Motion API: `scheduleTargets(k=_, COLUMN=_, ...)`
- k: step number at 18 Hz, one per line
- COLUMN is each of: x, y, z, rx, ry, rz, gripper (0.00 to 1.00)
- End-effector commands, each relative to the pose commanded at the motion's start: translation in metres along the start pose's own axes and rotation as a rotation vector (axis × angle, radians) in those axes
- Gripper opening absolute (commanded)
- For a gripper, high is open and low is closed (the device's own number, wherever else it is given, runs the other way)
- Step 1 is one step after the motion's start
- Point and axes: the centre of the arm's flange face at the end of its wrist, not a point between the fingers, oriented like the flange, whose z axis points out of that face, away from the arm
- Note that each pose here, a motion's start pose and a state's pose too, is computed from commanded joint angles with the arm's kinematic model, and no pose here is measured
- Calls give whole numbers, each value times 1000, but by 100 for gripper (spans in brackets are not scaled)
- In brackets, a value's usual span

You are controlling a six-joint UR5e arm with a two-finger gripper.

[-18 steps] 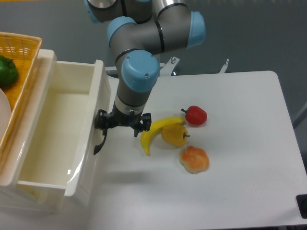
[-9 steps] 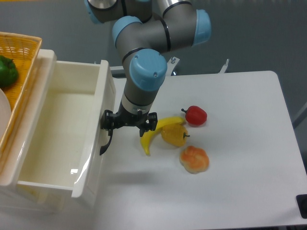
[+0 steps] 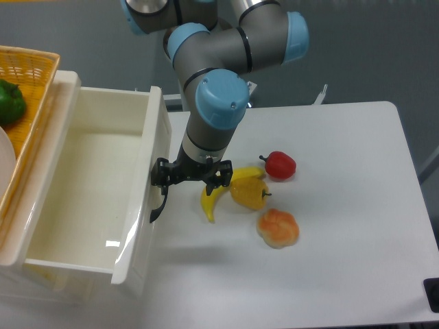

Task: Slide open the top white drawer
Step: 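Pull the handle away from the cabinet, sliding the drawer out, then continue pulling the drawer handle outward to open it fully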

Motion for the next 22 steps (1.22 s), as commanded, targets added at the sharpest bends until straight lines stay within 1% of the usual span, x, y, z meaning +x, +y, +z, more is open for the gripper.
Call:
scheduleTargets(k=12, x=-7, y=-1, z=-3, rx=8, ry=10, rz=-11, gripper=100)
scheduleTargets(k=22, x=-6, y=-3, z=-2, rx=20, ry=71, rz=-20, gripper=100)
